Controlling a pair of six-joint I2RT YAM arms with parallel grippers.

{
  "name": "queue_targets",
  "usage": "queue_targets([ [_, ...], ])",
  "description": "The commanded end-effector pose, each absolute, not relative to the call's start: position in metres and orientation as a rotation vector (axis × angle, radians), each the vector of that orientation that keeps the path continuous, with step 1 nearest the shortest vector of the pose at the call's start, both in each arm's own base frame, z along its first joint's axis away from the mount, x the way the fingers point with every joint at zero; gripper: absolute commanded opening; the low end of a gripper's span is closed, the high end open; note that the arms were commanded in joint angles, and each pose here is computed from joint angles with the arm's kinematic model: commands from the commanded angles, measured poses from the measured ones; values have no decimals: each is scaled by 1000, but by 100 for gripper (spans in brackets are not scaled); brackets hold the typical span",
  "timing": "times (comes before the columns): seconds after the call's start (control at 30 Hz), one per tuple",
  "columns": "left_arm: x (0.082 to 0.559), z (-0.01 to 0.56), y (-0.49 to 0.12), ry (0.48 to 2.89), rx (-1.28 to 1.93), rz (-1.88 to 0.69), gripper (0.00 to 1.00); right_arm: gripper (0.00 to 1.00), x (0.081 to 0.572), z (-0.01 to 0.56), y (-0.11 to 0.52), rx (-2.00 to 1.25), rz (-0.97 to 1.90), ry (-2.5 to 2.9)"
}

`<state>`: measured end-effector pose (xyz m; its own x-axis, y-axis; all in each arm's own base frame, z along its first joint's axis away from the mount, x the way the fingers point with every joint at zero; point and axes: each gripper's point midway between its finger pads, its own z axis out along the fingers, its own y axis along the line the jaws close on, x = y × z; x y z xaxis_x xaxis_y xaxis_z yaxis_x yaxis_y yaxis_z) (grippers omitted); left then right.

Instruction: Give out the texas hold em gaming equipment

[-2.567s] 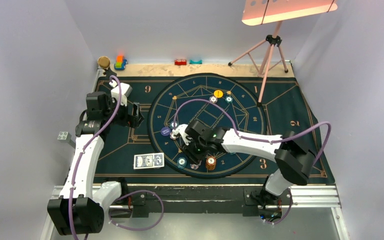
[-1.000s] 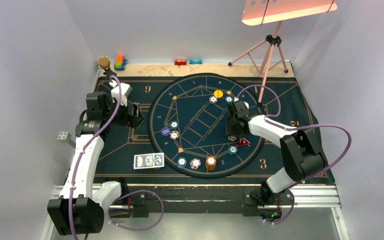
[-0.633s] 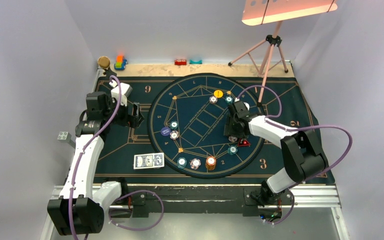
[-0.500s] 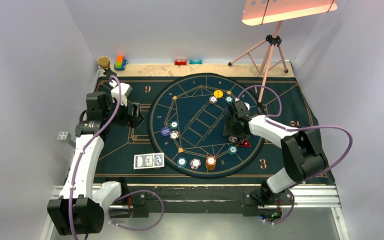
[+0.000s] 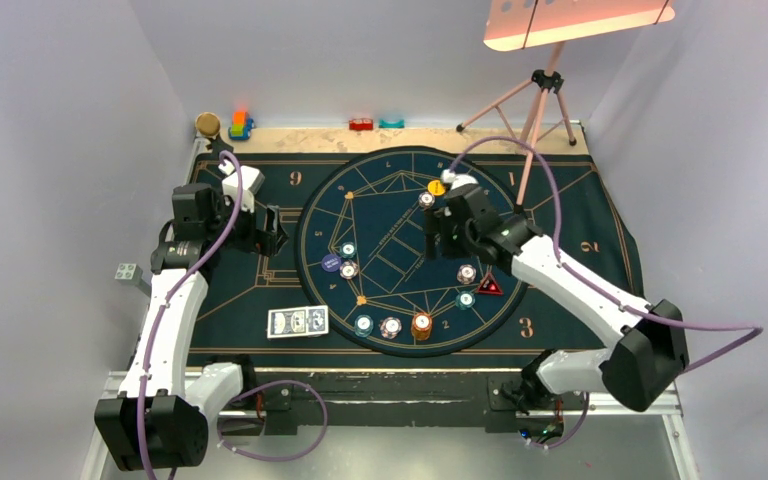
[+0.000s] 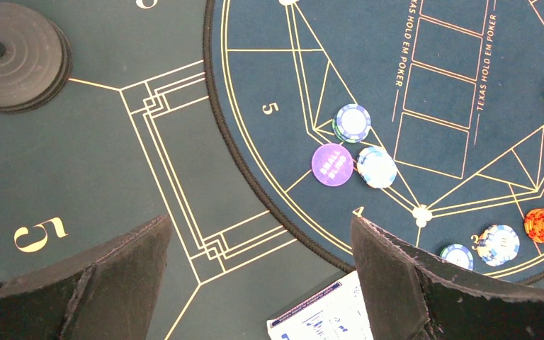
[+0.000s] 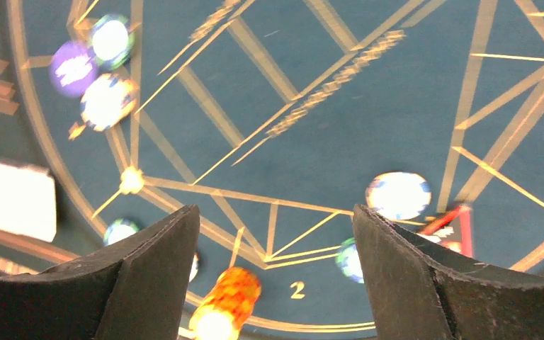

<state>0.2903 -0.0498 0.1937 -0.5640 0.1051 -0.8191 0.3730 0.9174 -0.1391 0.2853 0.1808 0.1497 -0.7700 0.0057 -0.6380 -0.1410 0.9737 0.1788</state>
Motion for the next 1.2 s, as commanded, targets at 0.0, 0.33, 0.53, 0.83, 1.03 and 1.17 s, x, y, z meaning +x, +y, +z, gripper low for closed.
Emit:
queue_targets([
  [0.0, 290, 197, -50, 2135, 364, -373, 100, 84, 238, 157, 224, -432, 359, 2445],
  [0.33, 291, 195, -50, 2143, 361, -375, 100, 94, 173, 125, 252, -716, 382, 2477],
  [0.53, 290, 196, -51, 2140, 373, -382, 100, 96, 154, 103, 258, -790, 375, 2508],
  [0.83, 290, 195, -50, 2141, 370, -378, 100, 85, 154, 76, 253, -762, 307, 2535],
  [1.03, 290, 195, -50, 2139, 369, -373, 100, 67, 156, 69, 250, -744, 279, 2543],
  [1.17, 290, 196, -49, 2138, 366, -366, 100, 58, 155, 64, 249, -743, 257, 2562],
])
